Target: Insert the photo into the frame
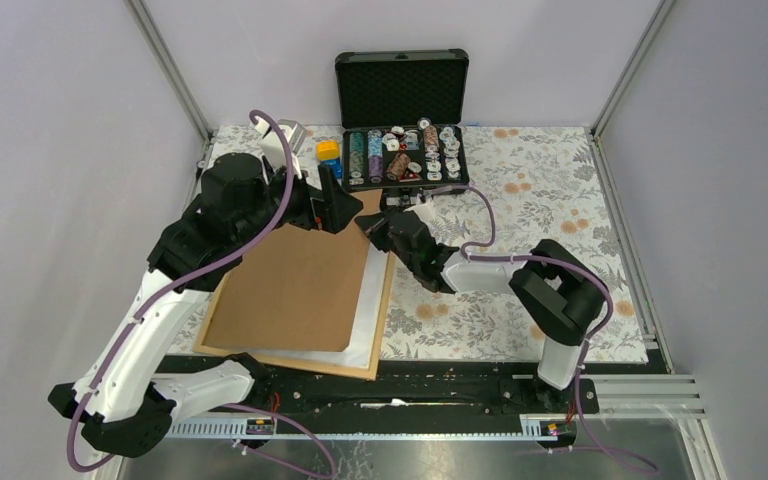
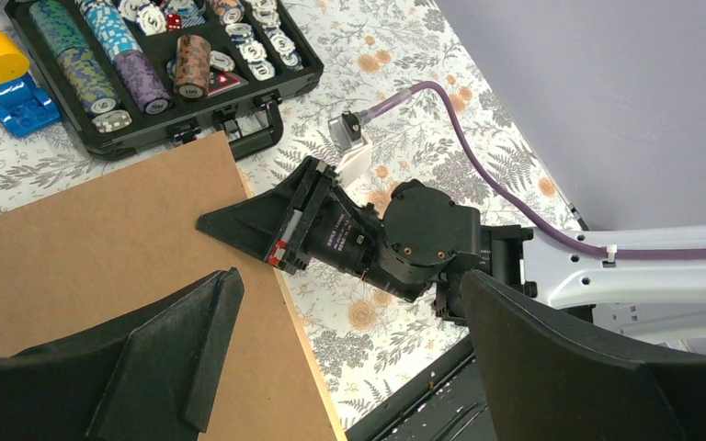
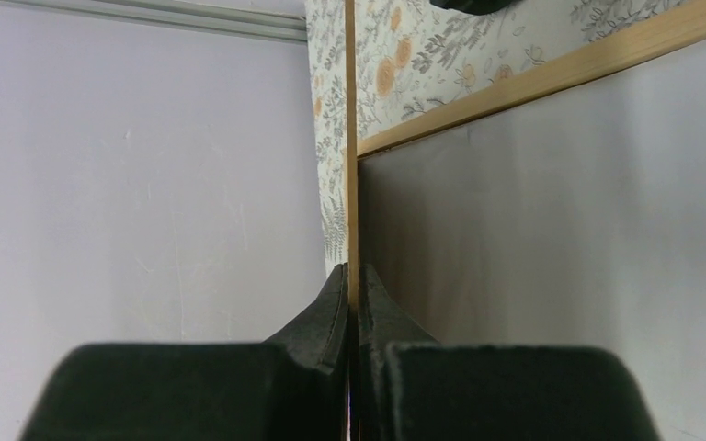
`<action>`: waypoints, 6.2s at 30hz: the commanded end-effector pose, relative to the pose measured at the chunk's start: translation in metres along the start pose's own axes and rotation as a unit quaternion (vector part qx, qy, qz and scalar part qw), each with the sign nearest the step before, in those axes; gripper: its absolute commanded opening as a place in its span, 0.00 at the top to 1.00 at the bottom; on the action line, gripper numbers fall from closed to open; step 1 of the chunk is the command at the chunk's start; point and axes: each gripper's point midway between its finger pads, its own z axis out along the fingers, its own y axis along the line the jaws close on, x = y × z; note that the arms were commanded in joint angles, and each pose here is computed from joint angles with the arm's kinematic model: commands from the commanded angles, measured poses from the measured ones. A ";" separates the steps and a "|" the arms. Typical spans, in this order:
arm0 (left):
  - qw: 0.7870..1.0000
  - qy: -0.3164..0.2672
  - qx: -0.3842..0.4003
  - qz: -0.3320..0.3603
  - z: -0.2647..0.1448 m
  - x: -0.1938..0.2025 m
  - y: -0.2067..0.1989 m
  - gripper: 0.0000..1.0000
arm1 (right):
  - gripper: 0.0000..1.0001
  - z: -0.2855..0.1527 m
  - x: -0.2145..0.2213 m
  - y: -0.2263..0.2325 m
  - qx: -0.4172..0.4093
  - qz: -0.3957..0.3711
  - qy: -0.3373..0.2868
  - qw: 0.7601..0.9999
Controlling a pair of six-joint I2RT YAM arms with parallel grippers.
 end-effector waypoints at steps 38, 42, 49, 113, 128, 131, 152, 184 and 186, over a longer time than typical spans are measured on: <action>0.999 0.015 -0.045 -0.015 0.037 0.025 0.028 0.01 | 0.20 -0.068 -0.026 -0.115 0.290 -0.356 0.189 0.868; 0.999 0.015 -0.040 -0.012 0.036 0.025 0.026 0.01 | 0.42 -0.055 -0.021 -0.117 0.280 -0.345 0.185 0.876; 0.999 0.021 -0.030 -0.006 0.041 0.034 0.027 0.01 | 0.45 -0.028 0.011 -0.133 0.260 -0.322 0.230 0.881; 0.822 0.061 -0.424 -0.374 -0.005 0.177 0.462 0.01 | 0.00 -0.093 -0.005 -0.141 0.064 -0.220 0.364 0.903; 0.842 0.111 -0.219 -0.481 0.075 0.221 0.349 0.02 | 0.00 -0.074 -0.025 -0.160 0.120 -0.178 0.331 0.919; 0.843 0.109 -0.195 -0.488 0.088 0.227 0.322 0.02 | 0.00 -0.078 -0.041 -0.167 0.129 -0.158 0.319 0.925; 0.898 0.197 -0.194 -0.343 0.114 0.242 0.226 0.01 | 0.00 -0.142 -0.126 -0.221 0.284 -0.205 0.257 0.901; 0.897 0.212 -0.168 -0.350 0.101 0.247 0.246 0.01 | 0.27 -0.227 -0.075 -0.194 0.248 -0.154 0.324 0.900; 0.896 0.211 -0.168 -0.352 0.101 0.247 0.246 0.01 | 0.28 -0.227 -0.074 -0.198 0.250 -0.157 0.328 0.897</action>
